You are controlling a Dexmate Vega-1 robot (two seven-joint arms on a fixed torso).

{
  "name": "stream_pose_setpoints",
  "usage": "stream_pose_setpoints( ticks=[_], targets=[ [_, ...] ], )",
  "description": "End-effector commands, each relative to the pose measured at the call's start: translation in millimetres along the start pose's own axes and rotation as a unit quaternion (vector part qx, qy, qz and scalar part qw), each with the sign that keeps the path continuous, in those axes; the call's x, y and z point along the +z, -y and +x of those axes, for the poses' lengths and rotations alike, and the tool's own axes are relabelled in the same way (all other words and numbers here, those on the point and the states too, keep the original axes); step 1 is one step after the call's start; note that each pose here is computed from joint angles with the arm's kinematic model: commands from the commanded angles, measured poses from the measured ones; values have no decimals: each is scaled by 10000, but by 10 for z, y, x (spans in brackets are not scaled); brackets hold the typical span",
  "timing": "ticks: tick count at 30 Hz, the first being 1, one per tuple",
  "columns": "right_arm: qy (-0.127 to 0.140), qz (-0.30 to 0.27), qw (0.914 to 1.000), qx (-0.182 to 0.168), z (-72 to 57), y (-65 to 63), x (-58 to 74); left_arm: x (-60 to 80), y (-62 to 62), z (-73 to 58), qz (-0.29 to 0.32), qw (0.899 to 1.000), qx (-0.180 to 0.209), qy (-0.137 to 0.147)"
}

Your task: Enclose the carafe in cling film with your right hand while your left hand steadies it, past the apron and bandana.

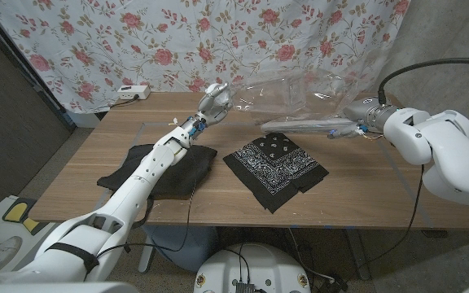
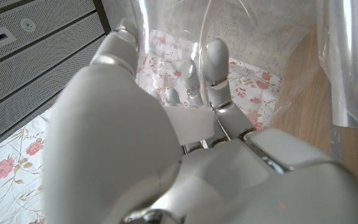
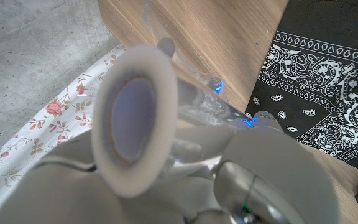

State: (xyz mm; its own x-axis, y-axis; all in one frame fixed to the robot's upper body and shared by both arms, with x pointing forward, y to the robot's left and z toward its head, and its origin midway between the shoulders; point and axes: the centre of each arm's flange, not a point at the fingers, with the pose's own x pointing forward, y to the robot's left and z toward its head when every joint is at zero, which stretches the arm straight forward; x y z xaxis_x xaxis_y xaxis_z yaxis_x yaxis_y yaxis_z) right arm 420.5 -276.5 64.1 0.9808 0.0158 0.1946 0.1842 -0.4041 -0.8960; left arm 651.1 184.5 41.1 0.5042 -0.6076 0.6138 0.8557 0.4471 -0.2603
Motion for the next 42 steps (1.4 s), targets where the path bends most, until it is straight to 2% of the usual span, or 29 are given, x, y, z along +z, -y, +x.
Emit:
stream_pose_setpoints(
  ticks=[1, 11, 17, 37, 42],
  targets=[
    [-158, 8, 9999, -56, -20, 42, -53, -41, 123, -87, -11, 9996, -246, -124],
    [-262, 16, 9994, -244, -40, 134, -80, -120, 140, -193, 46, 9993, -207, -295],
    [-326, 2, 9986, -408, -89, 248, -86, -216, 159, -247, 58, 9986, -223, -472],
    [-341, -1, 9964, -775, -215, 473, 0, -368, 153, -223, 161, 9964, -321, -769],
    [-334, 30, 9955, -884, -229, 511, 15, -357, 73, -193, 352, 9965, -233, -716]
  ],
)
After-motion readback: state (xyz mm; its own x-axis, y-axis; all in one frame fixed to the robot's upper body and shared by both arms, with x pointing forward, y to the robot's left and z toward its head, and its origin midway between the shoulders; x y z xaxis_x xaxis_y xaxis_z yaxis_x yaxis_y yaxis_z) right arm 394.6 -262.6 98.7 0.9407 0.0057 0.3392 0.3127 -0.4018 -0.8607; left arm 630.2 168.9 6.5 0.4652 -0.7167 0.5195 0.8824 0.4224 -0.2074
